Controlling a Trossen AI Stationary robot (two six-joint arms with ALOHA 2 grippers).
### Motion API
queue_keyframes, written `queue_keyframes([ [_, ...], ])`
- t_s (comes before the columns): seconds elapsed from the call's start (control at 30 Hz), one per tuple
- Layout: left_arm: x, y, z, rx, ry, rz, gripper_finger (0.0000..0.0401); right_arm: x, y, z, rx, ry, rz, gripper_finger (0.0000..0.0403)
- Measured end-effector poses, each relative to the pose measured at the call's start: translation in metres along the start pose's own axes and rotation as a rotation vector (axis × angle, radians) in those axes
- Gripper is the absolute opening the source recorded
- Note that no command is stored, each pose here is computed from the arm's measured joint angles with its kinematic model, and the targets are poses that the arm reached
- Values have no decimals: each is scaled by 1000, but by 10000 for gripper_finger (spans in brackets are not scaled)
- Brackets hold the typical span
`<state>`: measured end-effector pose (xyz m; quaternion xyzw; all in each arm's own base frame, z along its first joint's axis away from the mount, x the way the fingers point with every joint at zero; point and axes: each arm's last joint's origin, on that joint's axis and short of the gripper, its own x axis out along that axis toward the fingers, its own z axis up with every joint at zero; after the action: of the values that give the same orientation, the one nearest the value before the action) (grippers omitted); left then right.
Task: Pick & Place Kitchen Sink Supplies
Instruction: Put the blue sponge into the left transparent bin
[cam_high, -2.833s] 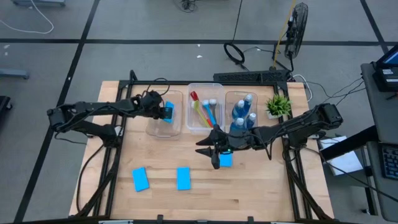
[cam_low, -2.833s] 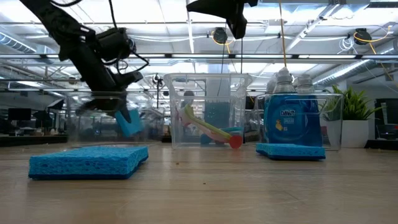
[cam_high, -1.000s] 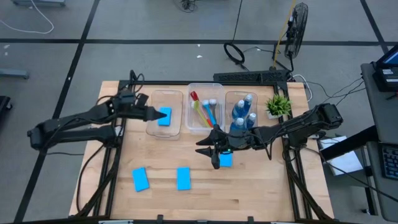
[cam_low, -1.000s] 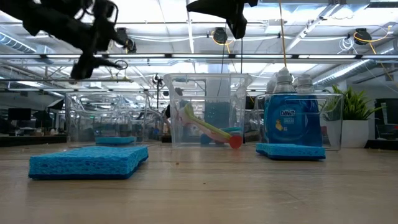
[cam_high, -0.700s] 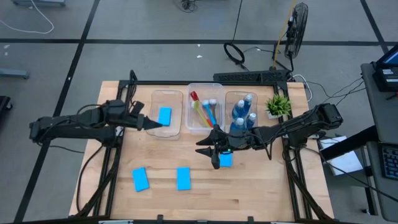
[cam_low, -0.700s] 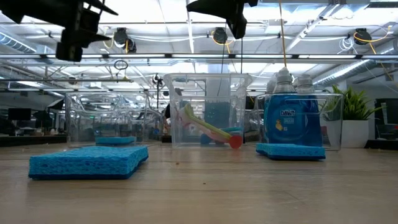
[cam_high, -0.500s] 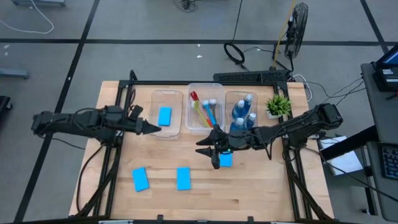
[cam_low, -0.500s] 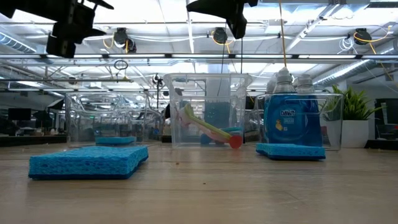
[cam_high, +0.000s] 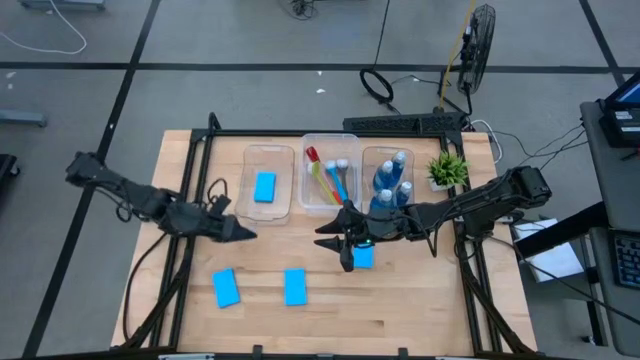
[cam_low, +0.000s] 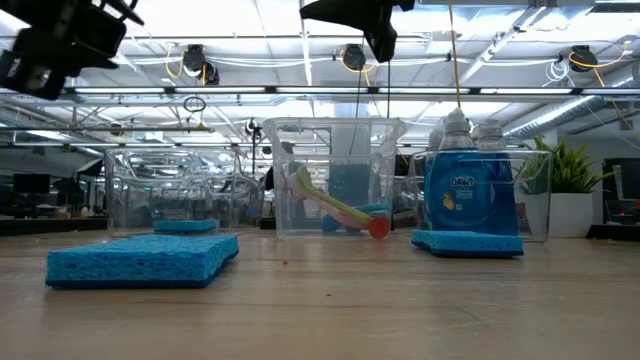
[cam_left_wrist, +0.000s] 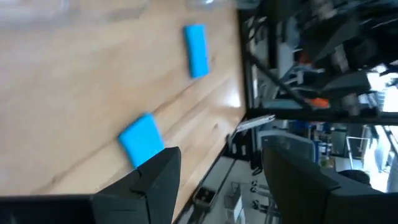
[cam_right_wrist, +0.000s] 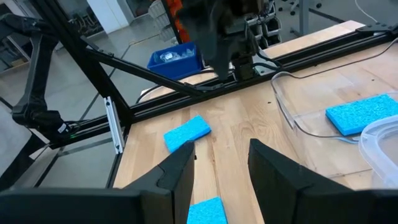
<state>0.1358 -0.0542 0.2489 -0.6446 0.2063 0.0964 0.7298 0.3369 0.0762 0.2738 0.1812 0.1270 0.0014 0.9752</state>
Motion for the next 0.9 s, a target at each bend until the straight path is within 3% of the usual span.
queue_keyframes([
  [0.63,20,50,-78,-305,211,556,227,0,-1,-1,-50,12,-5,134],
  [0.9,20,72,-105,-360,271,801,227,0,-1,-1,-73,12,-5,134],
])
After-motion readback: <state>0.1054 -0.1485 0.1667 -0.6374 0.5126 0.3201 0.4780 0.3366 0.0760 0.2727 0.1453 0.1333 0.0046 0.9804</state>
